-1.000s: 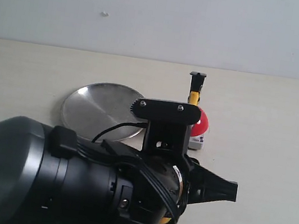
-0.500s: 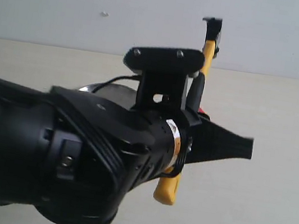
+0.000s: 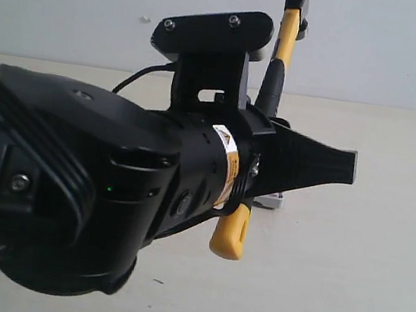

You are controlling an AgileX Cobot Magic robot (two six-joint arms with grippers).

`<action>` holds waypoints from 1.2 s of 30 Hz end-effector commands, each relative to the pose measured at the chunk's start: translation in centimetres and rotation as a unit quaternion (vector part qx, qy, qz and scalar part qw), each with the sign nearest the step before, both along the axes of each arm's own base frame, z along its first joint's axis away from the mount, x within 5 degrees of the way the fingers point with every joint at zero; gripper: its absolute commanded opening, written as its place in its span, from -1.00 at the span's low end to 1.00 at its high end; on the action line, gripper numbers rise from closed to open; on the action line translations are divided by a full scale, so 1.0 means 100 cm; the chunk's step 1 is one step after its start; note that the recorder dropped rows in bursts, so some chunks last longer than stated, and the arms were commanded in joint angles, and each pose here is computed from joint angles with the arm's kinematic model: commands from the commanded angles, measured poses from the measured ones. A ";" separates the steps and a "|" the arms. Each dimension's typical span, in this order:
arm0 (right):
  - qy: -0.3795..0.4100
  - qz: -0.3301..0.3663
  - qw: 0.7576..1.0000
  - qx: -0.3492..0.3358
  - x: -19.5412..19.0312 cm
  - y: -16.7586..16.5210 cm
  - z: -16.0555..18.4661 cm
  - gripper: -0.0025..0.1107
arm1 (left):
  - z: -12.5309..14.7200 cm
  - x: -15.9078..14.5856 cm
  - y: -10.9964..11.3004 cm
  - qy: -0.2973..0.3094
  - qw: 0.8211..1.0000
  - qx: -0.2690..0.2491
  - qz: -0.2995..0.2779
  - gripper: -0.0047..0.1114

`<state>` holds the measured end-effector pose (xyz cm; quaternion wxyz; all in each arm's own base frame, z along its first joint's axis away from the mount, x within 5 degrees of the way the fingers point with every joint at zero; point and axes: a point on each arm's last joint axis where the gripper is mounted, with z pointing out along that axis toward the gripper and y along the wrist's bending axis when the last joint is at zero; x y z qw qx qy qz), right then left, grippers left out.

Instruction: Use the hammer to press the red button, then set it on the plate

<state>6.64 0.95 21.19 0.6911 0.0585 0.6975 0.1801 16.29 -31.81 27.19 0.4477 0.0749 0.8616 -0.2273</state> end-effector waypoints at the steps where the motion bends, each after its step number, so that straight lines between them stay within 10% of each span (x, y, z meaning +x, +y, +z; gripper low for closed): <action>1: 0.000 0.001 1.000 -0.002 0.000 0.000 -0.001 -0.96 | -0.008 0.002 -0.001 -0.011 1.000 0.024 -0.003 -0.92; 12: 0.000 0.001 1.000 -0.002 0.000 0.000 -0.001 -0.96 | -0.058 0.010 -0.012 0.031 0.997 0.070 0.002 -0.92; 27: 0.000 0.001 1.000 -0.002 0.000 0.000 -0.001 -0.96 | 0.019 0.010 0.020 -0.045 0.999 0.028 -0.001 -0.92; 36: 0.000 0.002 1.000 -0.003 0.000 0.000 -0.001 -0.96 | 0.000 0.013 0.011 -0.035 0.998 0.054 -0.005 -0.92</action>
